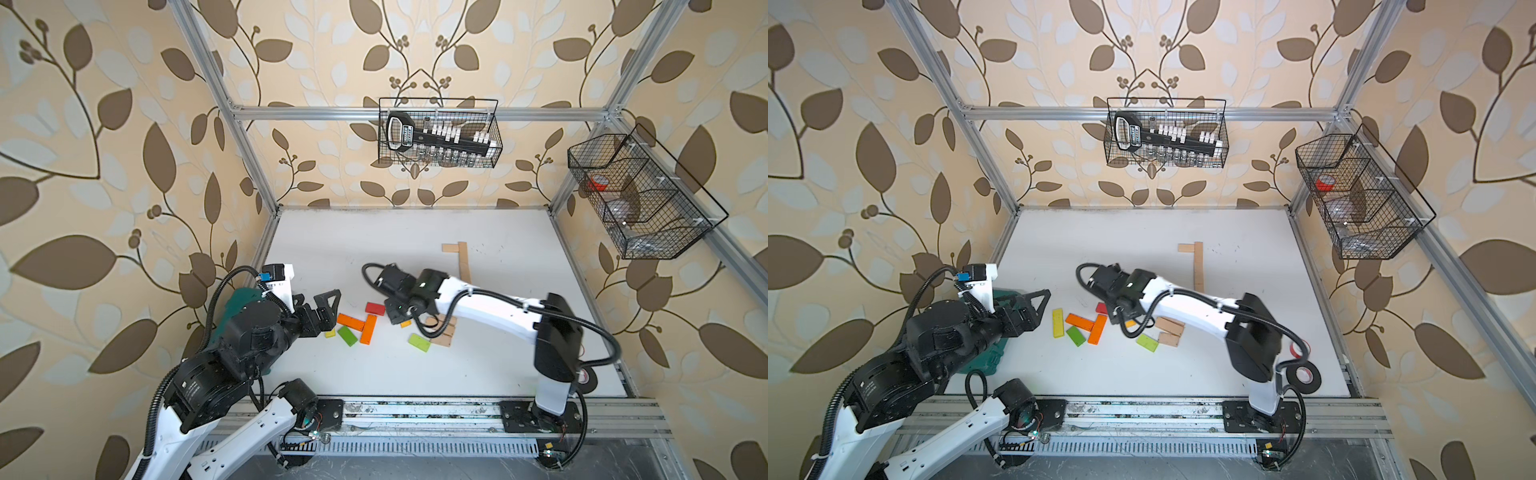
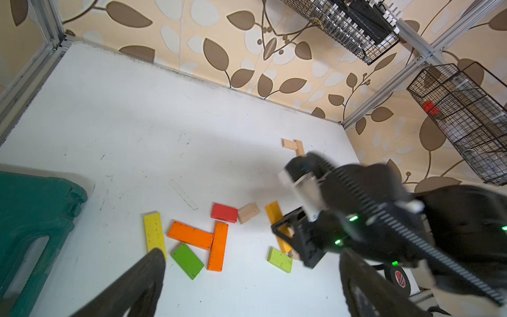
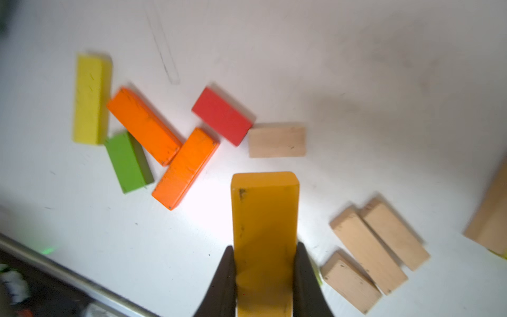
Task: Assemble a giraffe with building blocks
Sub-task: Pick up the building block from the center of the board, then assemble the building block at the center of the board.
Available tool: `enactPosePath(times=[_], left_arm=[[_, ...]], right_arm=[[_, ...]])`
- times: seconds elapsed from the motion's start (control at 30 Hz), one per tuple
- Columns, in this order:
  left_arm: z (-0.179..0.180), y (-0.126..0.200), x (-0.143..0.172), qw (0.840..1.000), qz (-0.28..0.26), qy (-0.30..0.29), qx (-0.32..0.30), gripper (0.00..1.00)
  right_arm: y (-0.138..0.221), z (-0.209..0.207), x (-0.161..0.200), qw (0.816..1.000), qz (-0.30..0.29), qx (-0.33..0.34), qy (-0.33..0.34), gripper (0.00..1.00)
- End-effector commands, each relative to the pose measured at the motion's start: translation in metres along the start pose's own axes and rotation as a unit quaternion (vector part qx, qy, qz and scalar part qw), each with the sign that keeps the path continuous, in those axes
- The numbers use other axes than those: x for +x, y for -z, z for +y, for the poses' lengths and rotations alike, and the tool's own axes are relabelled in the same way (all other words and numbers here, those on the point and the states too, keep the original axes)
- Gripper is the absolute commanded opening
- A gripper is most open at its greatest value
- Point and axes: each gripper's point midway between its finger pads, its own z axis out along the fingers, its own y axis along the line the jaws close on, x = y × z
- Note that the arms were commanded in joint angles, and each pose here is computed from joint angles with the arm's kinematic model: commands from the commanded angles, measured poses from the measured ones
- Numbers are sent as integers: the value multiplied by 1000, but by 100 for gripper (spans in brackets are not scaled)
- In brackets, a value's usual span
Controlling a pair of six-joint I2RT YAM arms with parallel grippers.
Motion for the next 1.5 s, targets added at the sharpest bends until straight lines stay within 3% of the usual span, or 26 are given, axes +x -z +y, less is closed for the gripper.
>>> enactPosePath(times=[0.0, 0.1, 0.27, 0.47, 0.57, 0.67, 0.87, 0.97, 1.17, 1.47], left_arm=[[-19, -18, 0, 999, 13, -13, 31, 99], [-44, -38, 15, 994, 67, -34, 77, 99], [-86, -76, 55, 969, 176, -55, 161, 99], [-107, -104, 88, 948, 232, -90, 198, 99], [-114, -113, 99, 941, 249, -101, 207, 99], [-118, -121, 109, 935, 261, -109, 214, 99], [-122, -131, 123, 928, 279, -112, 222, 99], [-120, -132, 126, 927, 281, -112, 220, 99], [-116, -131, 124, 929, 275, -125, 213, 99], [-114, -131, 122, 930, 271, -135, 210, 99]], right_arm=[[35, -77, -25, 984, -57, 43, -164, 14], [53, -154, -33, 938, -96, 74, -324, 18], [73, -264, -15, 827, -127, 158, -524, 19], [64, -337, 30, 702, -106, 221, -669, 19], [54, -359, 51, 650, -101, 242, -713, 18], [41, -373, 65, 612, -93, 257, -742, 19], [10, -385, 84, 564, -66, 285, -772, 19], [-6, -384, 91, 549, -53, 288, -783, 19], [-30, -383, 100, 536, -27, 301, -789, 19], [-53, -379, 103, 533, -12, 312, -787, 22]])
